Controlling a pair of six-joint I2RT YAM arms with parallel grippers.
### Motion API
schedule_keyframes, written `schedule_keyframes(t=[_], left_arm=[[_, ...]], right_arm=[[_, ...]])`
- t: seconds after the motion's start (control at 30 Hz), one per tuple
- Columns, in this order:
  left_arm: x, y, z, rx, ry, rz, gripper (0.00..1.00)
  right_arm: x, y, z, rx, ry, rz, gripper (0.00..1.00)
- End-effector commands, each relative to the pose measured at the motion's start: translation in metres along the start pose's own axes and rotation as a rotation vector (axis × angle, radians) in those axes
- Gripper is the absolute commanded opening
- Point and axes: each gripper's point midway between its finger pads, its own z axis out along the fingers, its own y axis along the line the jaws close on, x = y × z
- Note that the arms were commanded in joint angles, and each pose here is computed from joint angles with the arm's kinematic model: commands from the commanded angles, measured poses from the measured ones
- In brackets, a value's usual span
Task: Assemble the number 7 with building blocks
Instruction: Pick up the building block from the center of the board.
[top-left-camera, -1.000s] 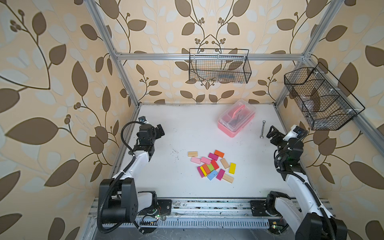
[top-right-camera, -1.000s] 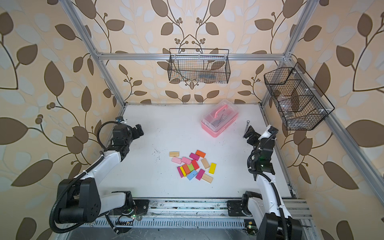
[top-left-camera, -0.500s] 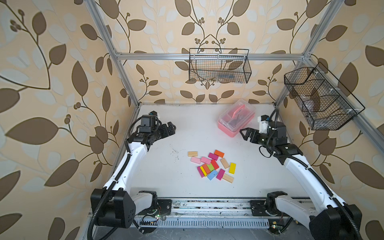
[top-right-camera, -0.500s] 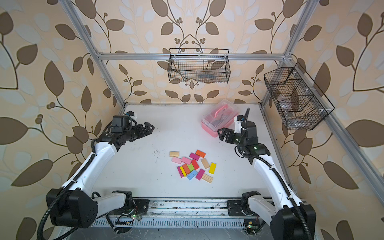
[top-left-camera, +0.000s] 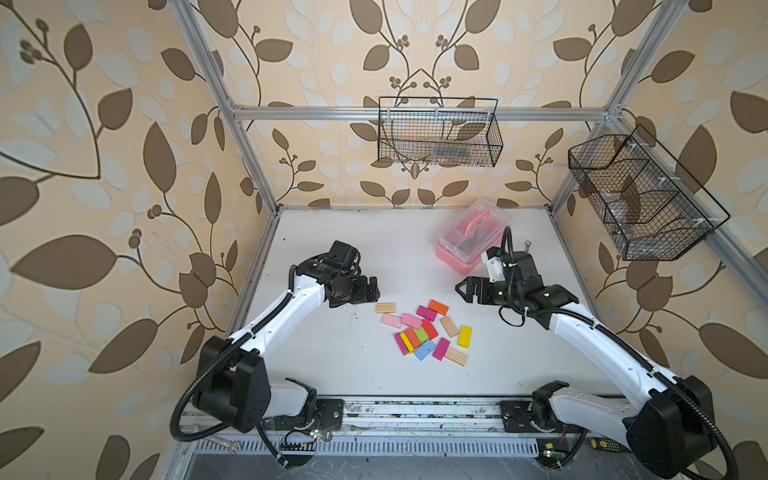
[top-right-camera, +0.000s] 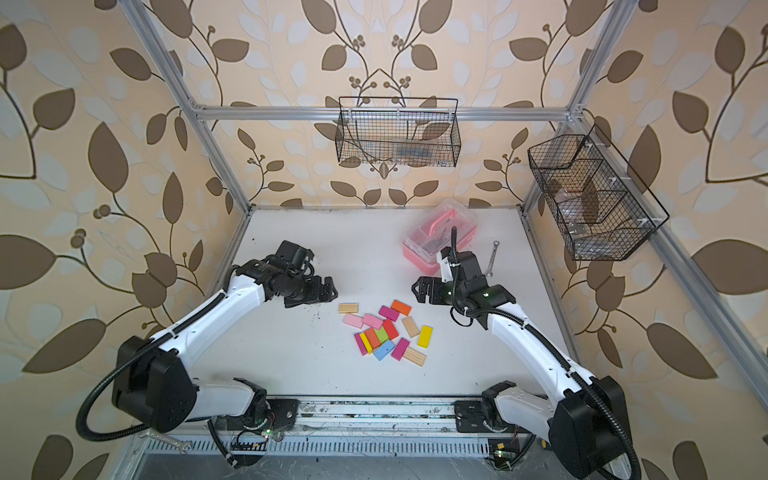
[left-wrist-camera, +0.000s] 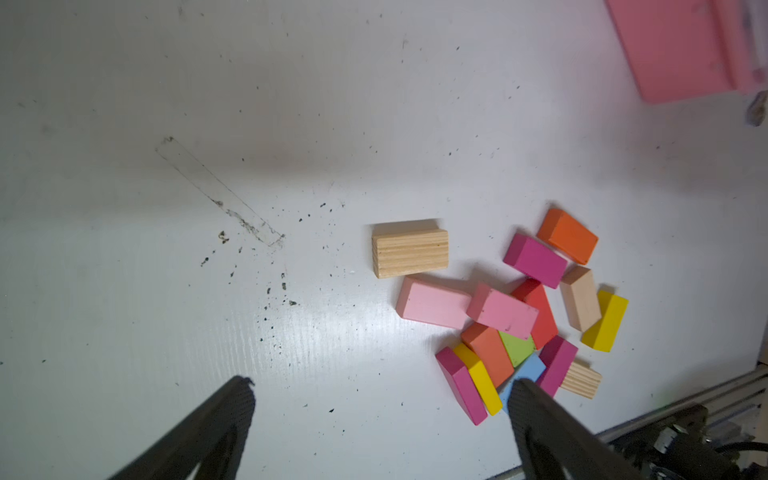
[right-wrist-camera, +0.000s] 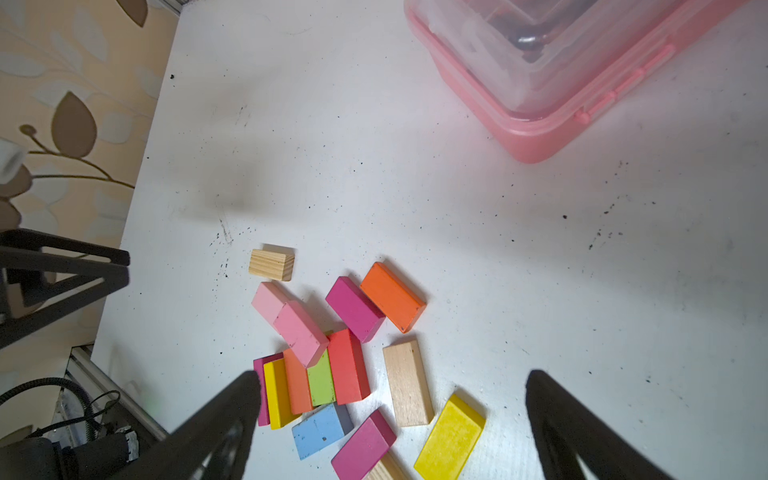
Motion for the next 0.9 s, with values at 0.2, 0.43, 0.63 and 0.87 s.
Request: schedule_keyframes(t=[0.2,0.43,0.63,0.87], left_arm=[[-0.008,-0.015,0.035,-0.194,0.106,0.106,0.99],[-0.008,-0.021,0.063,-0.225,0.129,0.079,0.99],[-0.008,-0.026,0.079,-0.258,0.15,0.077,0.99],[-0.006,-0.029,0.094,-0.283,0.169,0.075,0.99]], right_arm=[[0.013,-0.006,0.008,0.008,0.028,0.005,1.0],[0.019,-0.008,0.01,0.002,0.041,-0.003,1.0],[0.02,-0.008,0.014,-0.009,0.051,-0.004,1.0],[0.02,-0.008,0.017,-0.019,0.057,-0.012,1.0]])
